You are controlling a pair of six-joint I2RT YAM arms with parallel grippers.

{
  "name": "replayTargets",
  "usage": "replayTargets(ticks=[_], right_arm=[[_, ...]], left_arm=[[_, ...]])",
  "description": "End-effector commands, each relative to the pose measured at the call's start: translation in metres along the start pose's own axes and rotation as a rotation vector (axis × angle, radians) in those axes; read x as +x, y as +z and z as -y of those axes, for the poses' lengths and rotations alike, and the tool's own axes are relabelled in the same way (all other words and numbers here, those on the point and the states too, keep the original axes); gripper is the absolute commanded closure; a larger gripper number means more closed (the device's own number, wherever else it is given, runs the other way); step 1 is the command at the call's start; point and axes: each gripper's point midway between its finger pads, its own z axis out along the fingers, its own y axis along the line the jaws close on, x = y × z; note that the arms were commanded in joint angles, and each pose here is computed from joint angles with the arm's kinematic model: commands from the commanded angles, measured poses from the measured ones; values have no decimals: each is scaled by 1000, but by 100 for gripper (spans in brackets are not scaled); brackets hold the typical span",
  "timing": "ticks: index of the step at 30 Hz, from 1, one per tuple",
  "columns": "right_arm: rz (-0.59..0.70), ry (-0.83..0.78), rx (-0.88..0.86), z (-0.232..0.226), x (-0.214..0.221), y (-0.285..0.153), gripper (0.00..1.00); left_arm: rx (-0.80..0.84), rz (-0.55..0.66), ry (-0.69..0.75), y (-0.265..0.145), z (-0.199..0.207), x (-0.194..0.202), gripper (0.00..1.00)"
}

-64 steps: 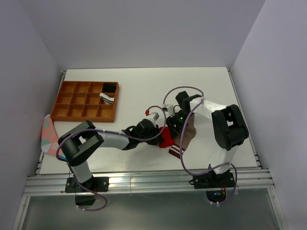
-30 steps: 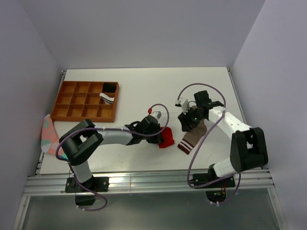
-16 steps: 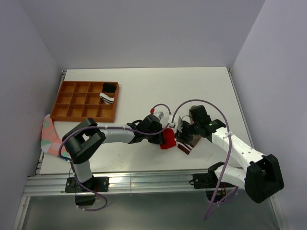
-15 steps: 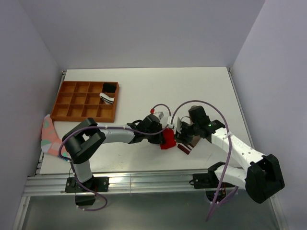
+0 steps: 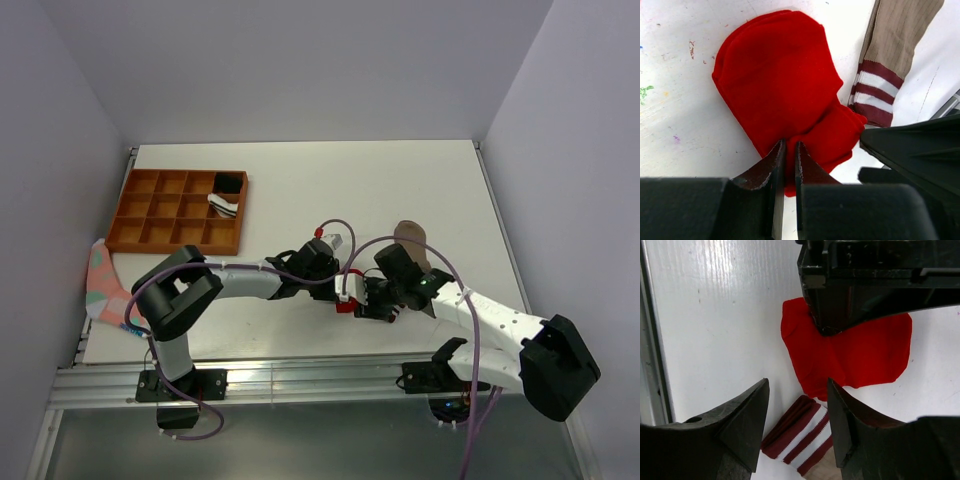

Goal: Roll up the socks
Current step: Roll the sock at the center of the board.

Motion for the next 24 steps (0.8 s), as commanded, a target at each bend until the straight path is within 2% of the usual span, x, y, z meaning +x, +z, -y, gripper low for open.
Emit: replayTargets(ticks=[1,16,23,24], right_arm=[[6,-70,74,13,-4,2,43],[-9,-125,123,20,-2,19,44],[-54,-143,108,13,7,28,46],[-62,-139,106,12,9,29,54]], left_arm=[[-142,-130,-18,5,-43,41,100],[-124,-136,-21,5,-40,43,100],[-119,-136,-22,4,-39,42,100],[-117,-136,-24,3,-38,42,100]])
